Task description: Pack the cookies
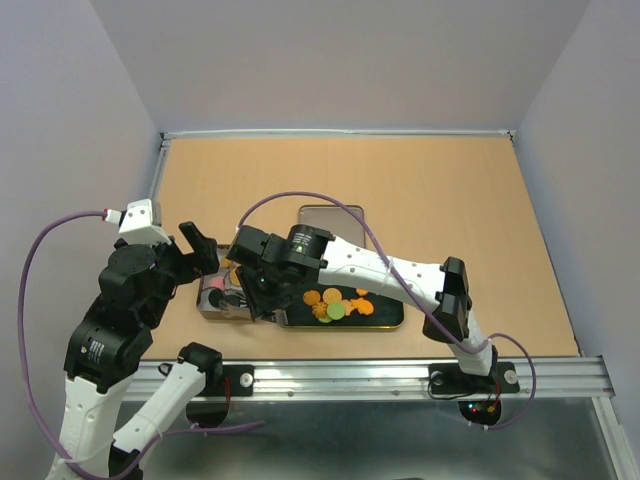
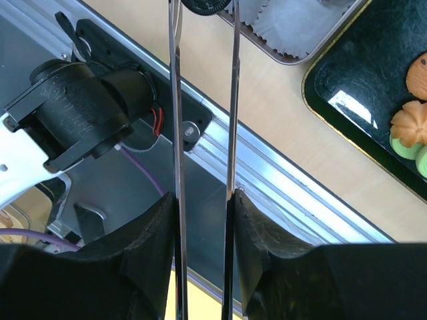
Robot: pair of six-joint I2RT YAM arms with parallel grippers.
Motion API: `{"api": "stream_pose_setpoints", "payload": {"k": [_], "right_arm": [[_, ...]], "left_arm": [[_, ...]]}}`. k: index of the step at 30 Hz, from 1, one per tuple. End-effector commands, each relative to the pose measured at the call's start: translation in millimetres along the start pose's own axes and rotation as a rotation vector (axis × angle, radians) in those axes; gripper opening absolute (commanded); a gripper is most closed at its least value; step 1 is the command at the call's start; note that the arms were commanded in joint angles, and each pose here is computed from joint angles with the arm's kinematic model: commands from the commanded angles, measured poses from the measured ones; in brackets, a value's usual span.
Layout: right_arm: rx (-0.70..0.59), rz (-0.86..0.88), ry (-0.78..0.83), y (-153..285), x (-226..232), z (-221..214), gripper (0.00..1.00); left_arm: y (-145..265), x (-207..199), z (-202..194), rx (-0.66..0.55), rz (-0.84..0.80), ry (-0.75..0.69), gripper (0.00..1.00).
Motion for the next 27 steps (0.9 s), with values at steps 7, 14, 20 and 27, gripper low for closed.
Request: {"api": "stream_pose_setpoints", "payload": {"k": [7,14,20,27], "right_arm": [[-0.072,0.068,0.031,12,12,11,0.47],[-0.108,0.043,0.026,19,8,11,0.59],[-0.152,0.033,0.019,31,6,14,0.60],[-0.263,0.031,-0.012,76,-2,10,0.60]], "left_arm": [[-4,1,1,-0.010,0.015,-0.025,0.99],[-7,-1,2,-0.008,0.009,-0.023,0.99],[-10,-4,5,-0.007,0.003,-0.018,0.99],[-11,-7,10,-0.012,-0.005,-0.016,0.99]]}}
Point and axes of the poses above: each gripper's point midway between its finger pads, its own y axis back along the fingers, its own x axis along the line the jaws close on, z = x × y, the point moved 10 cm from there along y, back along the fingers, and after that the axes turned 3 degrees about -y, right-handed, at the moved point
